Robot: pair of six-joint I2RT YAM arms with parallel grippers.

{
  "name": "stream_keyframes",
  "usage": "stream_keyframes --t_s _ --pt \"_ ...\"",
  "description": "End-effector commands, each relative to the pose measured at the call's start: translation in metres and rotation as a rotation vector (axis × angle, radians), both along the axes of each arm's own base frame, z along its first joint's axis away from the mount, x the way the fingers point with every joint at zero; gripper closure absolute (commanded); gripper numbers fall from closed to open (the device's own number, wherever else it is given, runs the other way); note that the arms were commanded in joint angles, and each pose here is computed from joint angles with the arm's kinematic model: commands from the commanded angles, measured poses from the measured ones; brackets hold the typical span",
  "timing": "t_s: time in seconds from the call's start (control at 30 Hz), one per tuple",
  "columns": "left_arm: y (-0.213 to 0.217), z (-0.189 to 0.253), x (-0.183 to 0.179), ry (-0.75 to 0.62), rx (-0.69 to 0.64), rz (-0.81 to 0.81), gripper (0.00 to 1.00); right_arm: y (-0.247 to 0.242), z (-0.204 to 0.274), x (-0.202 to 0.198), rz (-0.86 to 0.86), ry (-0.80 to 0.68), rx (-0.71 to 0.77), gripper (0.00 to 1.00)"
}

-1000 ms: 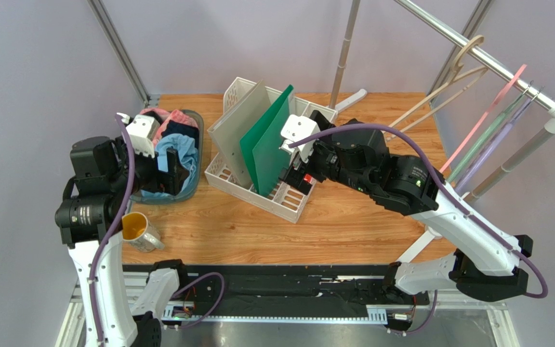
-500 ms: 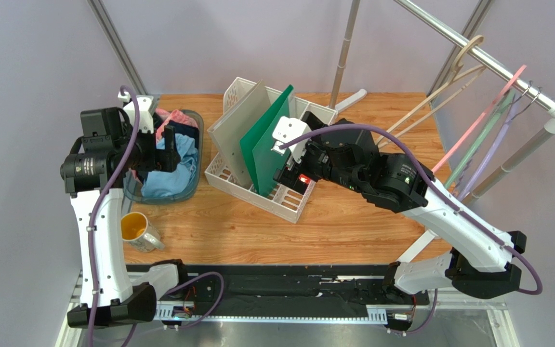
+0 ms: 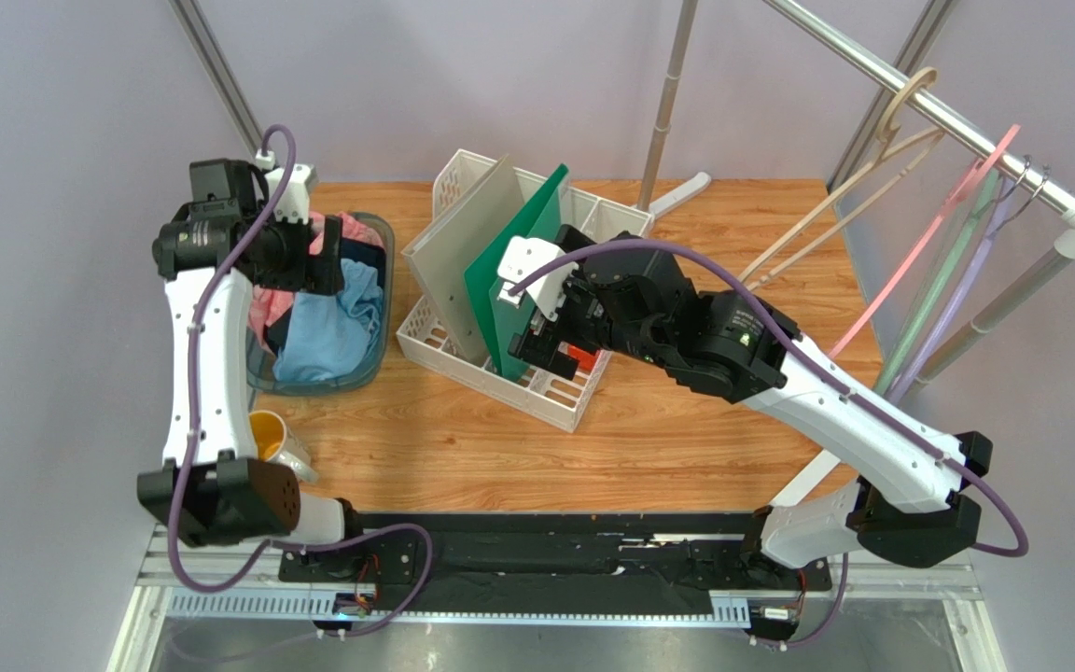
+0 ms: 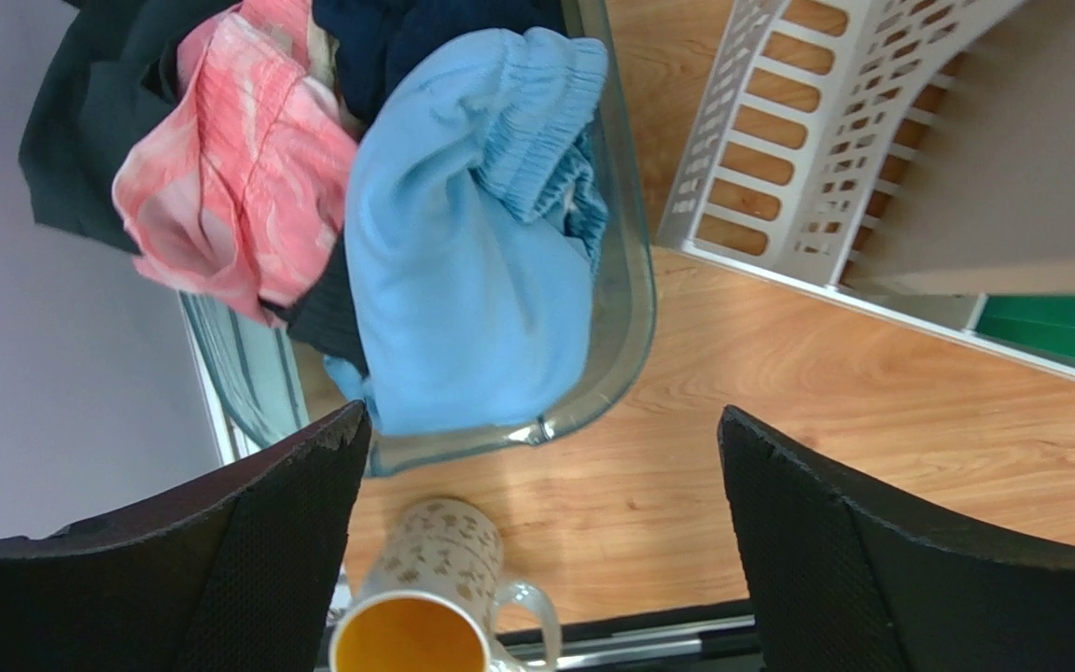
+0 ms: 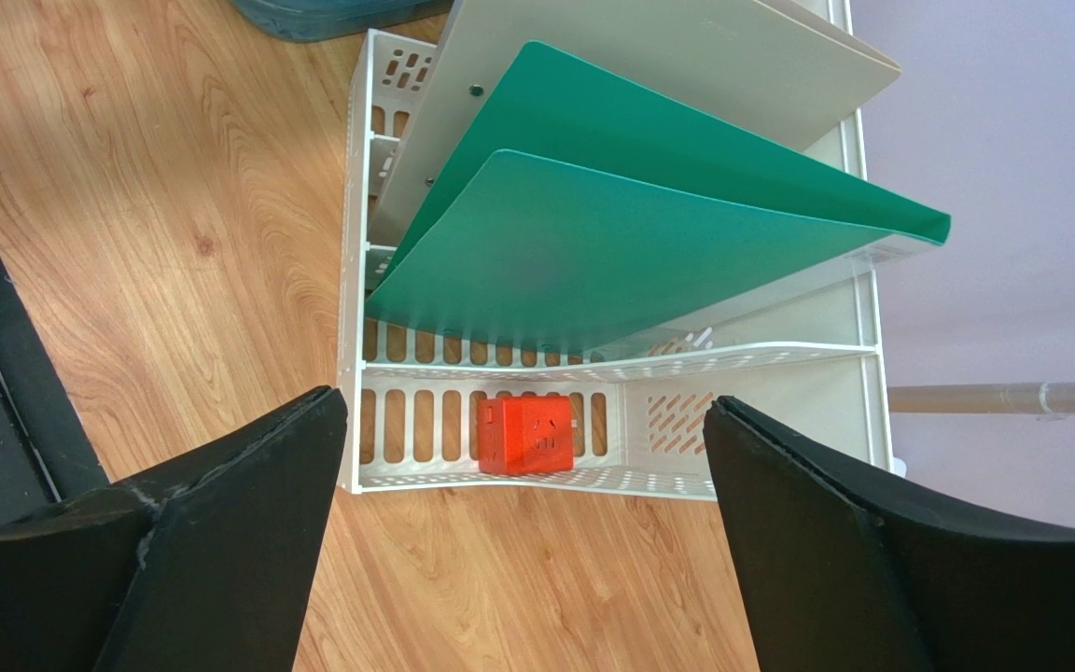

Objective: Place the shorts on the hanger

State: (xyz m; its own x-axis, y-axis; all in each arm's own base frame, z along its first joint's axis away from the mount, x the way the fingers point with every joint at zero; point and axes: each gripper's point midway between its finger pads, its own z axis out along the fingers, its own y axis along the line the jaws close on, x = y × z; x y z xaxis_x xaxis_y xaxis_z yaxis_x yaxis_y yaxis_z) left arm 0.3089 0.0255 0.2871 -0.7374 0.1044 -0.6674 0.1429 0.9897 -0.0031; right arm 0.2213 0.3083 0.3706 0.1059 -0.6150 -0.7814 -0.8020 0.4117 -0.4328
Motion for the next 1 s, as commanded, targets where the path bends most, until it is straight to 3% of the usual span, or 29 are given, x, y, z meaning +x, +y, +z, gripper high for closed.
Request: stream_keyframes --t_s 0.0,0.23,0.33,0.6,0.7,0.77,0.8,0.97 --pt "0.008 -0.006 0.032 -0.028 0.034 -0.108 0.07 -0.004 -0.001 -0.004 0.023 -0.014 -0.015 0.0" --pt "0.021 -0.069 0.058 0.15 0.039 -0.125 0.26 -0.01 -0.01 -0.007 0.026 -0.01 -0.038 0.0" --pt "0.024 -0.091 0.058 0.194 0.043 -0.12 0.3 -0.01 -0.01 -0.007 0.026 -0.01 -0.038 0.0" --pt "0.039 -0.127 0.048 0.282 0.106 -0.075 0.54 -0.009 -0.008 -0.007 0.028 -0.012 -0.03 0.0" --pt "0.042 -0.13 0.044 0.292 0.122 -0.059 0.67 -0.011 -0.008 -0.007 0.026 -0.014 -0.032 0.0" --pt "0.047 -0.131 0.044 0.297 0.143 -0.046 0.84 -0.011 -0.007 -0.006 0.022 -0.015 -0.03 0.0" --pt "0.052 -0.13 0.043 0.296 0.166 -0.03 1.0 -0.011 -0.008 -0.006 0.022 -0.015 -0.03 0.0" --pt "0.051 -0.108 0.046 0.235 0.173 -0.032 1.0 -0.011 -0.005 -0.005 0.017 -0.022 -0.023 0.0"
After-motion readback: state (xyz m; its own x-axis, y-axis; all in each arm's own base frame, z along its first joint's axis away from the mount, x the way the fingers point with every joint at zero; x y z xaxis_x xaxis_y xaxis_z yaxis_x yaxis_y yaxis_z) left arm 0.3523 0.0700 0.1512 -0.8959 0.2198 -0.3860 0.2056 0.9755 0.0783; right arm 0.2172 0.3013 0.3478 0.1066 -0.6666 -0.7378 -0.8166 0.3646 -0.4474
